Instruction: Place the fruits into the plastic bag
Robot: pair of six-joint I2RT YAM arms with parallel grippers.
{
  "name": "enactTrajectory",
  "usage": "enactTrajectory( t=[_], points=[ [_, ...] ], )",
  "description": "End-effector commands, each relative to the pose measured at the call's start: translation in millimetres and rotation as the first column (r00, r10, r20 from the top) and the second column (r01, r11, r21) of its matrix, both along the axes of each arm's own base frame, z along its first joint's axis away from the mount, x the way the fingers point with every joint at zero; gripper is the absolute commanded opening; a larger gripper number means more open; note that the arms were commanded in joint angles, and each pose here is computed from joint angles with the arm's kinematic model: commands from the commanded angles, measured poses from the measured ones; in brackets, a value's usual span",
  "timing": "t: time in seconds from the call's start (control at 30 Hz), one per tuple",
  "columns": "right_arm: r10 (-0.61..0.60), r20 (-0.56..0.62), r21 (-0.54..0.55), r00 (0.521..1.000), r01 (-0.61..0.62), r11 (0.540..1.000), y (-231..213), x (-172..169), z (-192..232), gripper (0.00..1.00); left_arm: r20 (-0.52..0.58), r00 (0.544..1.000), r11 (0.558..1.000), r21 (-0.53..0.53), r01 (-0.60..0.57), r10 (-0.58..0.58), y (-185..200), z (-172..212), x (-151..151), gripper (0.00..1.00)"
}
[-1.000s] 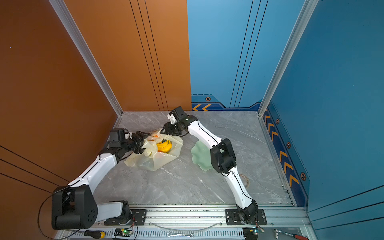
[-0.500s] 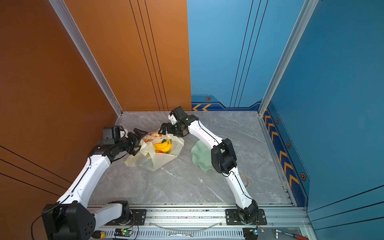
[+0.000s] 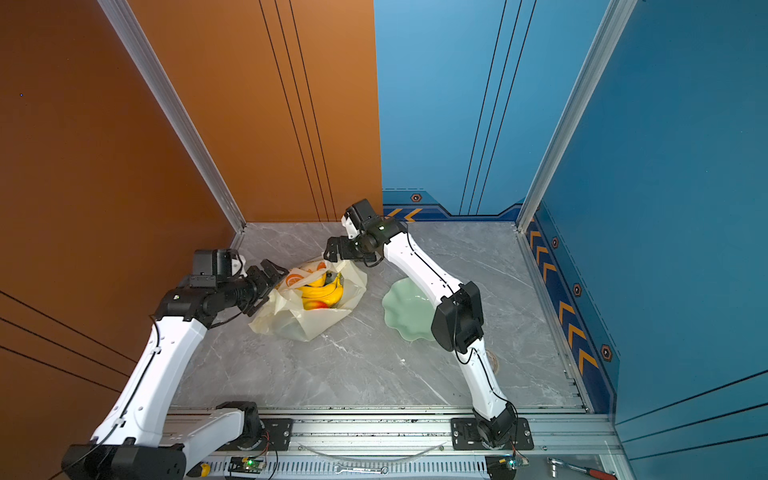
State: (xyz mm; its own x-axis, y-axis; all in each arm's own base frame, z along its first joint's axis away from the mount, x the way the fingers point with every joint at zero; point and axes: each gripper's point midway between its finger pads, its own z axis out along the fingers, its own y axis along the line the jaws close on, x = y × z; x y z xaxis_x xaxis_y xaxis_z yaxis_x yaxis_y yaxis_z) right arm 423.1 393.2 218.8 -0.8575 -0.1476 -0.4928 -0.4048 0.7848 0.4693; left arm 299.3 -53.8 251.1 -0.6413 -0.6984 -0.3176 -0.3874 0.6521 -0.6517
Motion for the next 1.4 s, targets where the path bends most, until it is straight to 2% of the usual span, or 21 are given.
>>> enactTrajectory(
  t=[0.0, 0.27, 0.33, 0.57, 0.63, 0.97, 1.13, 1.37],
  points=[
    [0.013, 0.094, -0.126, 0.995, -0.002, 0.992, -23, -11, 23, 1.00, 0.005, 1.000, 0.997, 0.072, 0.014, -0.015, 5, 14, -14, 0.98],
    [0.030, 0.164, -0.160, 0.986, -0.004, 0.987, -32, -16, 45, 1.00, 0.014, 0.999, 0.999, 0.021, 0.044, -0.044, -6, 37, -31, 0.98],
    [0.058, 0.181, -0.155, 0.982, -0.029, 0.987, -23, -29, 54, 1.00, -0.022, 0.999, 0.998, 0.043, 0.040, -0.039, -2, 38, -43, 0.98],
    [0.064, 0.218, -0.169, 0.974, -0.026, 0.985, -31, -34, 72, 1.00, -0.134, 0.991, 0.990, 0.136, 0.032, -0.014, 15, 37, -84, 0.98],
    [0.060, 0.252, -0.158, 0.966, -0.020, 0.987, -38, -39, 92, 1.00, -0.146, 0.989, 0.986, 0.166, 0.024, 0.001, 21, 38, -92, 0.98],
    [0.068, 0.337, -0.220, 0.939, 0.008, 0.975, -67, -49, 122, 1.00, -0.035, 0.999, 0.973, 0.232, -0.016, 0.025, 33, 69, -103, 0.98],
    [0.054, 0.366, -0.207, 0.929, 0.024, 0.978, -77, -53, 138, 1.00, 0.001, 1.000, 0.970, 0.242, -0.030, 0.030, 35, 76, -107, 0.98],
    [0.037, 0.385, -0.151, 0.922, 0.024, 0.988, -82, -58, 157, 1.00, 0.073, 0.993, 0.962, 0.253, -0.107, 0.092, 45, 85, -108, 0.98]
  ],
)
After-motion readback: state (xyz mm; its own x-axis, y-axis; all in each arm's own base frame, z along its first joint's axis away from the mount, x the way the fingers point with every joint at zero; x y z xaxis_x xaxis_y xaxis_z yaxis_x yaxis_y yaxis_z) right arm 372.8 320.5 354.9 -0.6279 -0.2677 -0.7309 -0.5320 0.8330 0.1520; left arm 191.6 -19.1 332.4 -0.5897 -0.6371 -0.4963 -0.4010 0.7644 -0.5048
